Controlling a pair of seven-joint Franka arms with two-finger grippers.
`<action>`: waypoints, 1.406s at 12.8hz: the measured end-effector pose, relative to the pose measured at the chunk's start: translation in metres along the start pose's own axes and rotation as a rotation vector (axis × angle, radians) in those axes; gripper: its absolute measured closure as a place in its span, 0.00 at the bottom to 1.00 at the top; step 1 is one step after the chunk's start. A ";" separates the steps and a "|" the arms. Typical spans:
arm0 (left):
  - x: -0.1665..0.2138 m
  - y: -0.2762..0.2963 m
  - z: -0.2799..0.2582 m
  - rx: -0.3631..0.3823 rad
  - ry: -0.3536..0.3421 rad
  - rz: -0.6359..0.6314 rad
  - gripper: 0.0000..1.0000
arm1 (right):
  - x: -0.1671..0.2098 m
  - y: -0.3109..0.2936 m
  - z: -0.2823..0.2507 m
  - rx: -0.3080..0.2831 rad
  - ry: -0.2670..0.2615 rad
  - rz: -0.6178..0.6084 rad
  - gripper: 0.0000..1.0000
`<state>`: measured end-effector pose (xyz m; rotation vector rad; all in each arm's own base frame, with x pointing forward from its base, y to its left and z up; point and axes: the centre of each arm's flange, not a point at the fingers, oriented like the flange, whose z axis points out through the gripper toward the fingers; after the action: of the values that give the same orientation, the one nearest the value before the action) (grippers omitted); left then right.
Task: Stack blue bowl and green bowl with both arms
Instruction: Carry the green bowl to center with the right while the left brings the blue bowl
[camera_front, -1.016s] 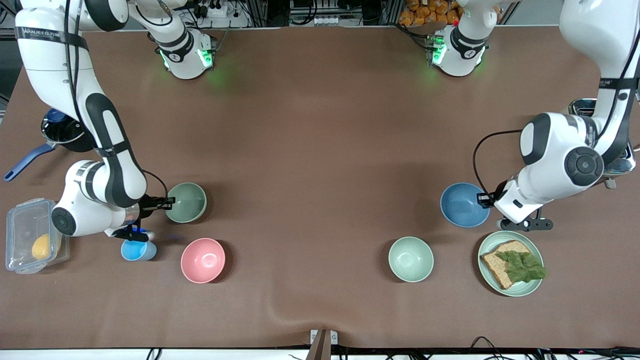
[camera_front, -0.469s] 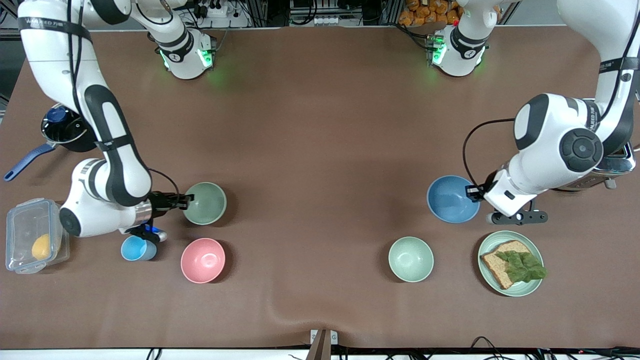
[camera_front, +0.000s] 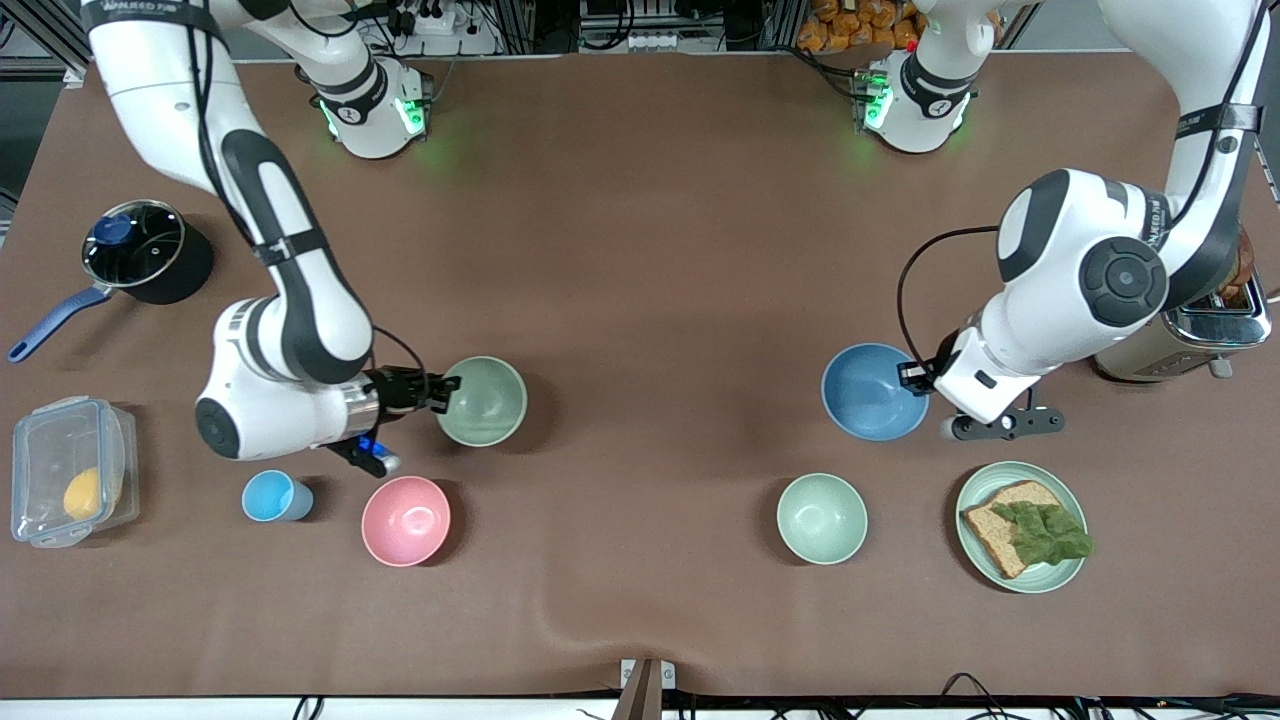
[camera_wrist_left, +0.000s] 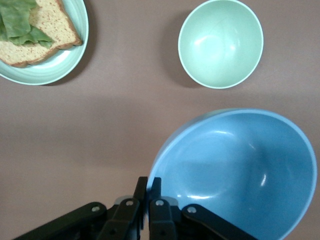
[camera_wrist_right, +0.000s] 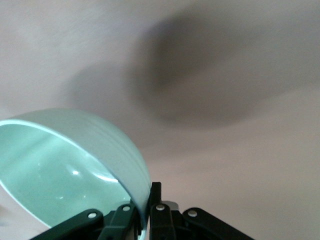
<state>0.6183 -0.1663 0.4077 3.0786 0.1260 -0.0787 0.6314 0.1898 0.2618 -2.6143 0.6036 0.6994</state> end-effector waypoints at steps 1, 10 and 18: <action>0.000 0.001 0.000 0.000 -0.001 -0.001 0.95 | -0.009 -0.018 0.008 0.015 0.017 0.017 0.91; -0.012 0.032 0.016 -0.002 -0.033 -0.041 0.95 | -0.094 -0.147 0.119 0.156 0.223 0.162 0.90; -0.022 0.058 0.033 -0.036 -0.085 -0.092 0.95 | -0.119 -0.173 0.185 0.262 0.277 0.231 0.82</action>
<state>0.5999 -0.2275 0.3791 3.0271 0.2624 -0.2091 0.5520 0.4545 0.2163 -2.4327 1.0184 0.2948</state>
